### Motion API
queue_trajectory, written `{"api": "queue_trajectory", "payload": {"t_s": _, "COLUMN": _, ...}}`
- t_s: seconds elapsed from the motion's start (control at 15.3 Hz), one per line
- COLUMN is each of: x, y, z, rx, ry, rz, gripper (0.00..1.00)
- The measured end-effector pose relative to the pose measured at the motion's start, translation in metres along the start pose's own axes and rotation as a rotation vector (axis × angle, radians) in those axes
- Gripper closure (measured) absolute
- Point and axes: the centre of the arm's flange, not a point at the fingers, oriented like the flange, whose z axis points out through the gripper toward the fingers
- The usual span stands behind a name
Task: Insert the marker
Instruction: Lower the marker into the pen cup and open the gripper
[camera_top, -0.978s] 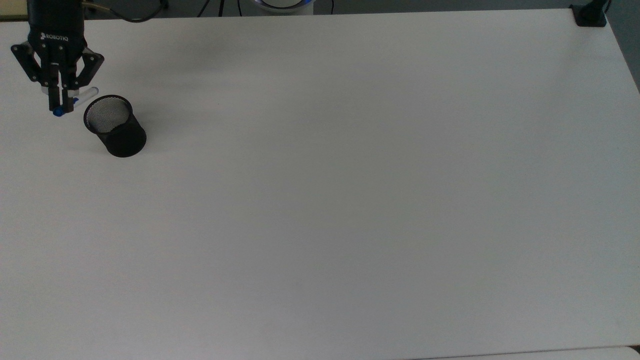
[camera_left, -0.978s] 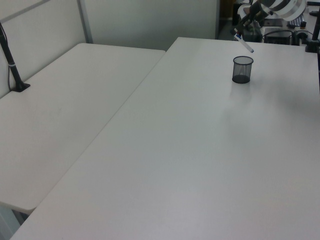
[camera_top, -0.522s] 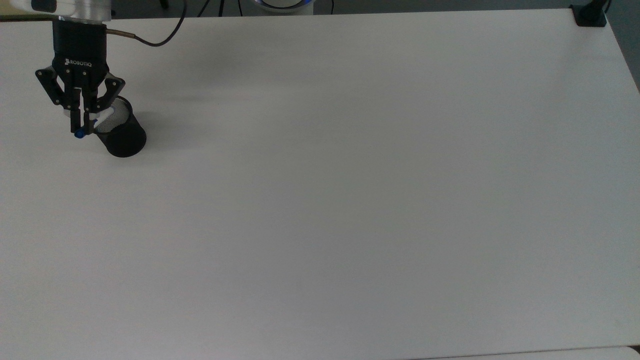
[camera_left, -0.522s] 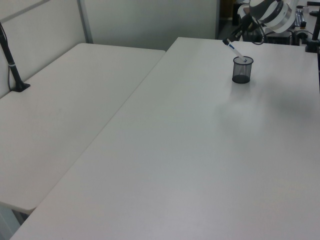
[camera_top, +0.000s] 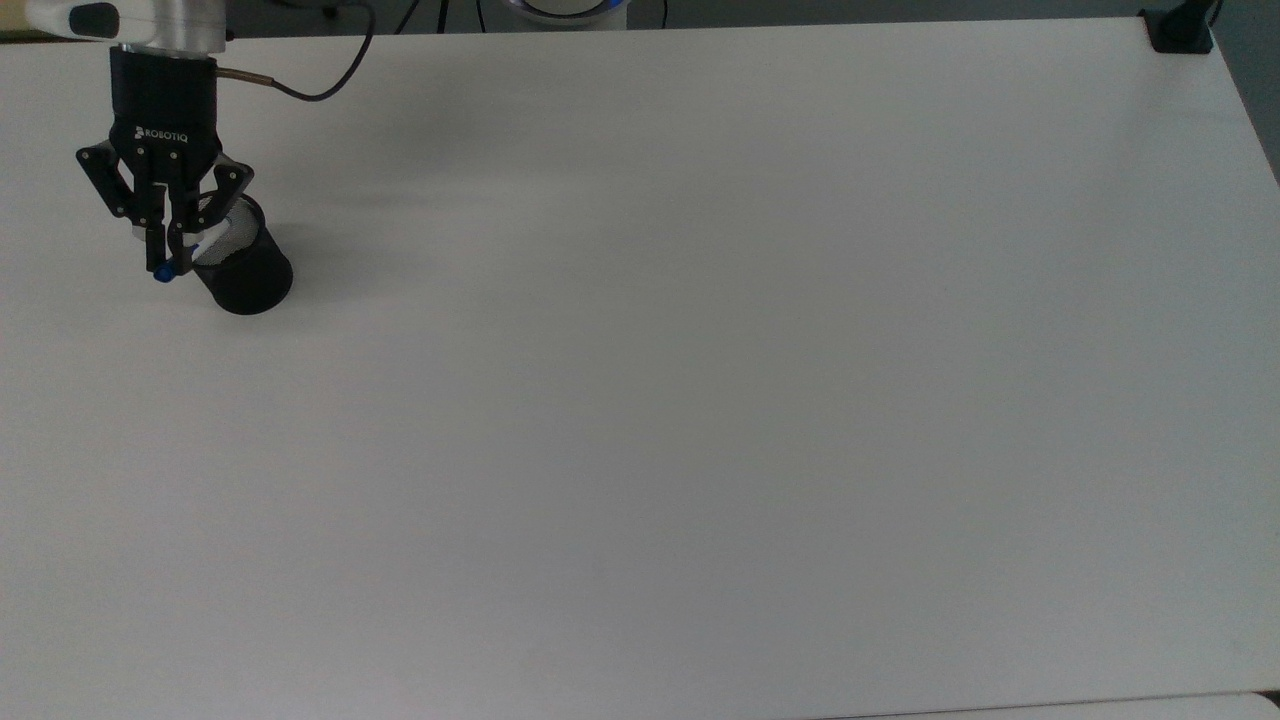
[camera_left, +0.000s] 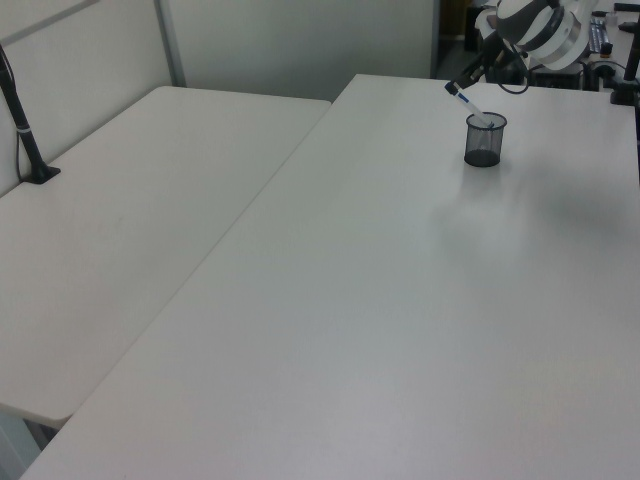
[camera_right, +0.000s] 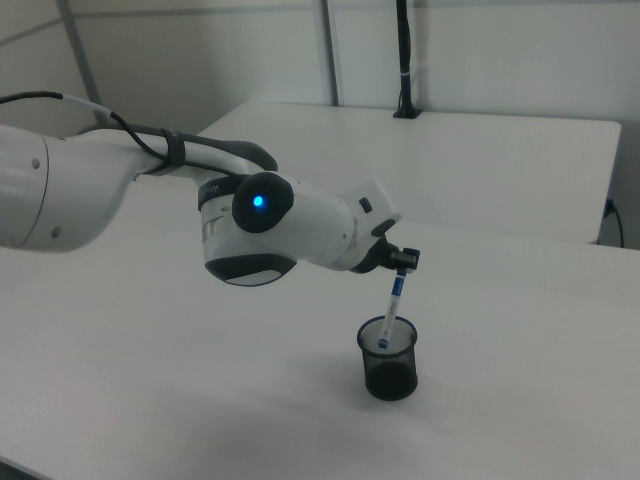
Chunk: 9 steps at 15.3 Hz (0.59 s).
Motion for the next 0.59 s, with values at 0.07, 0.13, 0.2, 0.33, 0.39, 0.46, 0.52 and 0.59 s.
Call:
{"api": "queue_trajectory", "payload": {"t_s": 0.07, "x": -0.001, "y": 0.000, "z": 0.000, "rx": 0.000, "ry": -0.001, "rz": -0.001, "gripper": 0.82}}
{"api": "queue_trajectory", "payload": {"t_s": 0.13, "x": -0.002, "y": 0.001, "z": 0.001, "rx": 0.000, "ry": -0.004, "rz": -0.004, "gripper": 0.82}}
{"api": "queue_trajectory", "payload": {"t_s": 0.2, "x": -0.004, "y": 0.001, "z": 0.001, "rx": 0.000, "ry": -0.008, "rz": -0.010, "gripper": 0.82}}
{"api": "queue_trajectory", "payload": {"t_s": 0.33, "x": -0.009, "y": 0.001, "z": 0.003, "rx": 0.001, "ry": -0.017, "rz": -0.031, "gripper": 0.82}}
{"api": "queue_trajectory", "payload": {"t_s": 0.39, "x": -0.011, "y": 0.001, "z": 0.003, "rx": 0.002, "ry": -0.020, "rz": -0.037, "gripper": 0.82}}
{"api": "queue_trajectory", "payload": {"t_s": 0.46, "x": -0.013, "y": 0.002, "z": 0.003, "rx": 0.002, "ry": -0.021, "rz": -0.041, "gripper": 0.82}}
{"api": "queue_trajectory", "payload": {"t_s": 0.52, "x": -0.014, "y": 0.001, "z": 0.004, "rx": 0.003, "ry": -0.023, "rz": -0.043, "gripper": 0.82}}
{"api": "queue_trajectory", "payload": {"t_s": 0.59, "x": -0.015, "y": 0.001, "z": 0.004, "rx": 0.003, "ry": -0.025, "rz": -0.045, "gripper": 0.82}}
